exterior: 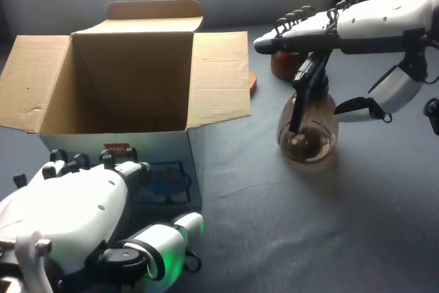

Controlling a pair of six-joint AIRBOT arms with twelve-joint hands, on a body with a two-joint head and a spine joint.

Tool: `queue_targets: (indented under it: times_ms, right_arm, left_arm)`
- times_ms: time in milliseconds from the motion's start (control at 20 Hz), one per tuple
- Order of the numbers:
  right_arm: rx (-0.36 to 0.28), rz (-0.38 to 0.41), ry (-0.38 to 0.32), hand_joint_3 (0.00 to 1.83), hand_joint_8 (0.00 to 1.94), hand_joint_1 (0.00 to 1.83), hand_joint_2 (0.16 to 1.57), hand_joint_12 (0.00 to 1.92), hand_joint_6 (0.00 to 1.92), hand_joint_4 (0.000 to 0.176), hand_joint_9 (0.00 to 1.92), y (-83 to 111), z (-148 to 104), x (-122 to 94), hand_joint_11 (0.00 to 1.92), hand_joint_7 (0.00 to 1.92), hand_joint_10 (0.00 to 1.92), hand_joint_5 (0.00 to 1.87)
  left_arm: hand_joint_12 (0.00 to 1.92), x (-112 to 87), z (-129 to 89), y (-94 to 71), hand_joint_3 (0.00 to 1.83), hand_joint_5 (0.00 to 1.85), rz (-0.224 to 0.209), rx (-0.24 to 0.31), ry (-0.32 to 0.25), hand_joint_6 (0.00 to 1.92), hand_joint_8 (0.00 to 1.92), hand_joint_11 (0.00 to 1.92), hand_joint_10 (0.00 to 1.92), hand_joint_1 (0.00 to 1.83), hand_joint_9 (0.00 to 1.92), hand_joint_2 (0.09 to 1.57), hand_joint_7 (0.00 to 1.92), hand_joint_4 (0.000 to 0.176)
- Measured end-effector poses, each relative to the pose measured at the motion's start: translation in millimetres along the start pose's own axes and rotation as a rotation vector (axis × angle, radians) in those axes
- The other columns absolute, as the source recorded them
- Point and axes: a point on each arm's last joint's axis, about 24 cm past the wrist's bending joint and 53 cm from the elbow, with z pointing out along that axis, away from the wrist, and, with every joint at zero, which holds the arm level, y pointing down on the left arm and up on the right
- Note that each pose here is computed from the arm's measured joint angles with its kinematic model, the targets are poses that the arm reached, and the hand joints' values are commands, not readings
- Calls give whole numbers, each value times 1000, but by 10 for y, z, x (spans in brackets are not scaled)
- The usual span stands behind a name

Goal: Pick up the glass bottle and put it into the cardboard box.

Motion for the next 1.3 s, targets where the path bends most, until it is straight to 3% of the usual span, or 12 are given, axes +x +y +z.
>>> queue_targets:
  times_ms: [1050, 1100, 1150, 1200, 1250, 1300]
  right_arm:
    - [4, -6, 11, 632, 12, 1140, 729, 0, 0, 0, 0, -35, 6, 57, 0, 31, 0, 0]
    - [4, -6, 11, 655, 276, 1148, 738, 0, 388, 0, 2, -35, 6, 58, 0, 166, 334, 8]
    - [4, -6, 11, 658, 514, 1155, 733, 144, 598, 0, 0, -34, 6, 58, 0, 145, 542, 1]
    - [4, -6, 11, 684, 966, 1202, 756, 1376, 1135, 0, 128, -36, 6, 57, 0, 389, 1172, 187]
    - [5, -6, 11, 396, 1261, 1163, 1051, 1812, 1554, 0, 327, -37, 6, 56, 86, 728, 1532, 487]
    - [5, -6, 10, 352, 1264, 1296, 1079, 1899, 1567, 0, 532, -36, 6, 56, 342, 834, 1627, 630]
  left_arm:
    - [783, 77, 53, 78, 0, 323, -16, 8, 13, 4, 0, 0, 2, 200, 284, 1215, 302, 24]
    - [784, 79, 53, 84, 0, 325, -24, 8, 13, 4, 1, 0, 3, 203, 288, 1213, 304, 24]
    - [786, 81, 50, 83, 0, 328, -39, 14, 11, 5, 2, 0, 4, 211, 290, 1211, 306, 23]
    - [790, 81, 50, 84, 0, 342, -44, 14, 12, 9, 4, 2, 6, 226, 299, 1204, 315, 21]
    - [792, 80, 42, 78, 0, 347, -45, 16, 11, 9, 5, 3, 7, 232, 302, 1203, 318, 21]
    - [796, 80, 36, 66, 0, 348, -45, 20, 10, 9, 5, 9, 8, 237, 306, 1202, 319, 20]
